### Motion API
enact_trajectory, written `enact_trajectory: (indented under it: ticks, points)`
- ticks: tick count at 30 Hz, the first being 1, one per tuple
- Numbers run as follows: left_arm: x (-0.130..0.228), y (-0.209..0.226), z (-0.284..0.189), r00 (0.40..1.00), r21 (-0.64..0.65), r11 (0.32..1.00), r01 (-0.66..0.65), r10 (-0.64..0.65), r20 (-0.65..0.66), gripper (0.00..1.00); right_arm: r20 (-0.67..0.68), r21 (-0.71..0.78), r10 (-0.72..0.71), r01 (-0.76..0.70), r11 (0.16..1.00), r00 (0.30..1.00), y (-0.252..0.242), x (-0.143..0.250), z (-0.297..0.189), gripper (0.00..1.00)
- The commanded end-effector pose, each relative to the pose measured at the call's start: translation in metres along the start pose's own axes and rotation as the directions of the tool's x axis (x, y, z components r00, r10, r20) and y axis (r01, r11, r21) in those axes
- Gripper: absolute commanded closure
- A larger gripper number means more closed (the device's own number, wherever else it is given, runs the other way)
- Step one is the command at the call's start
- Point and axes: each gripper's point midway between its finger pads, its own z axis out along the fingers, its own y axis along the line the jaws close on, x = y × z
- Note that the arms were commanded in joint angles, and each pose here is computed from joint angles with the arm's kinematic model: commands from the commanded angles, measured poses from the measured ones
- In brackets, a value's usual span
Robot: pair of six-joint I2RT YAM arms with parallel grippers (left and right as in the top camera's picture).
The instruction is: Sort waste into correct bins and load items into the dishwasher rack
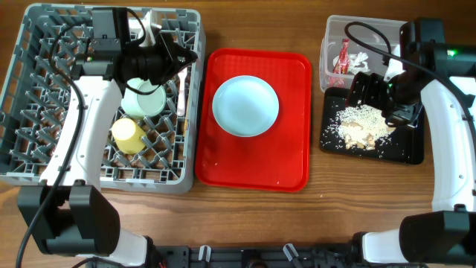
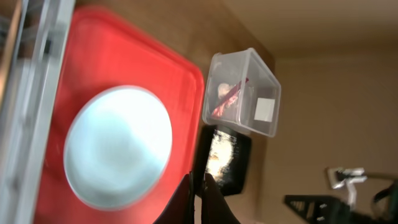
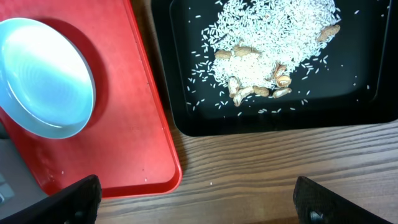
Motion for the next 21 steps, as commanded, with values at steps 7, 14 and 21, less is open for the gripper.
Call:
enact_trajectory:
  ticks: [7,14,21]
  points:
    - [0.022,-0.021,-0.008,0.945,0.062,0.948,0.313,-0.304,-0.120,0.96,0.028,0.003,-0.005,0.005,1.000,1.000,0.000,-0.003,-0.007,0.00]
    - [0.023,-0.022,-0.008,0.943,0.061,0.945,0.320,-0.312,-0.121,0.96,0.028,0.003,-0.005,0.005,1.000,1.000,0.000,-0.003,-0.007,0.00]
    - [0.022,-0.021,-0.008,0.943,0.061,0.945,0.320,-0.311,-0.120,0.32,0.028,0.003,-0.005,0.005,1.000,1.000,0.000,-0.003,-0.007,0.00]
